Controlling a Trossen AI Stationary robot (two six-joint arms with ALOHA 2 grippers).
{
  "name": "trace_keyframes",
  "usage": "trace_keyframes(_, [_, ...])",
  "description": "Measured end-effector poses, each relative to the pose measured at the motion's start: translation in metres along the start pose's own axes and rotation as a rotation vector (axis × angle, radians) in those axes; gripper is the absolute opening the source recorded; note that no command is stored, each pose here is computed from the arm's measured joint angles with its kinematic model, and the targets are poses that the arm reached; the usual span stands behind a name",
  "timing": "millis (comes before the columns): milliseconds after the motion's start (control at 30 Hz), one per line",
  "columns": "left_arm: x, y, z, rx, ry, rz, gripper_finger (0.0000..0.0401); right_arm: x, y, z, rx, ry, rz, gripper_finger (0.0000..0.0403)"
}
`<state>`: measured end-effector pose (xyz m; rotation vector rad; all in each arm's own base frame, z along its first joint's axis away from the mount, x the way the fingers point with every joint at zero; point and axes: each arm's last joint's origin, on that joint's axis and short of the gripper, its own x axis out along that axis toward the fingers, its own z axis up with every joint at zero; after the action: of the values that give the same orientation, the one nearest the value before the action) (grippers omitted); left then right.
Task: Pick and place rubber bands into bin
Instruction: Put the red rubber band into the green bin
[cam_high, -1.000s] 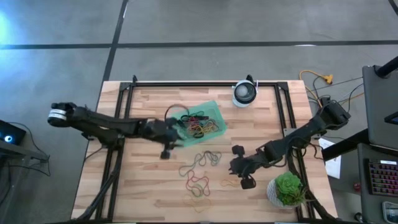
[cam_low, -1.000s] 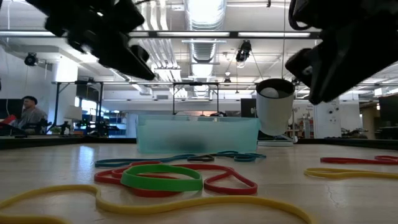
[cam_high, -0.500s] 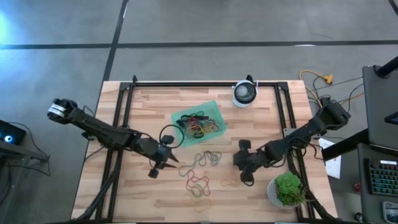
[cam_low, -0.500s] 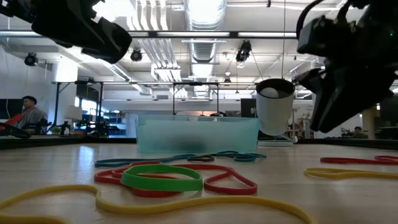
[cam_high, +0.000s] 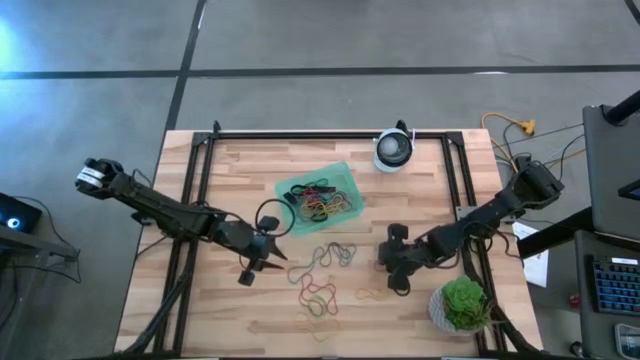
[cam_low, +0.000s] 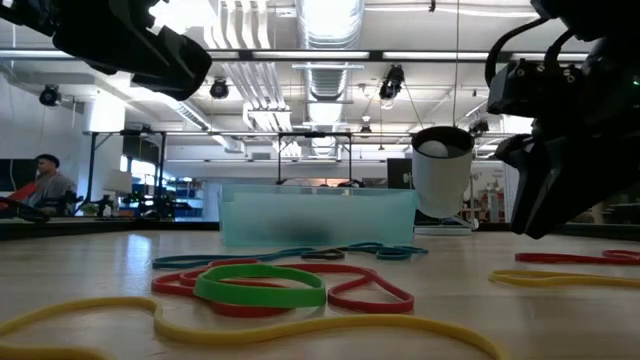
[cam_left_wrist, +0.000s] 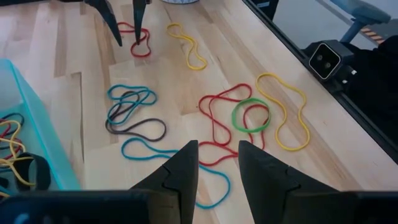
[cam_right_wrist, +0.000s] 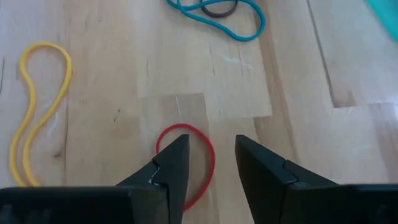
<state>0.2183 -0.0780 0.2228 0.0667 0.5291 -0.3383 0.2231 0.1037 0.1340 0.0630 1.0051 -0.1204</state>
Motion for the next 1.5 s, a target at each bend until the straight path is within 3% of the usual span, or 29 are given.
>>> trace_keyframes(333, [0.000,0.000,0.000,-0.002,0.001,0.000,0.0100,0.008,-0.004,-0.013,0.019,-0.033,0.035,0.0112])
trace_keyframes(533, [0.000,0.000,0.000,-0.001,0.001,0.000,0.0100,0.012,-0.010,-0.026,0.095,-0.027,0.037,0.0103])
trace_keyframes(800, [0.000,0.000,0.000,-0.002,0.001,0.002,0.0100,0.013,-0.011,-0.029,0.109,-0.019,0.030,0.0070])
trace_keyframes(1067, [0.000,0.000,-0.001,-0.002,0.003,0.003,0.0100,0.013,-0.012,-0.029,0.061,-0.016,0.028,0.0013])
trace_keyframes(1500, [0.000,0.000,-0.001,-0.001,0.003,0.004,0.0100,0.011,0.001,-0.013,-0.153,-0.174,0.110,0.0008])
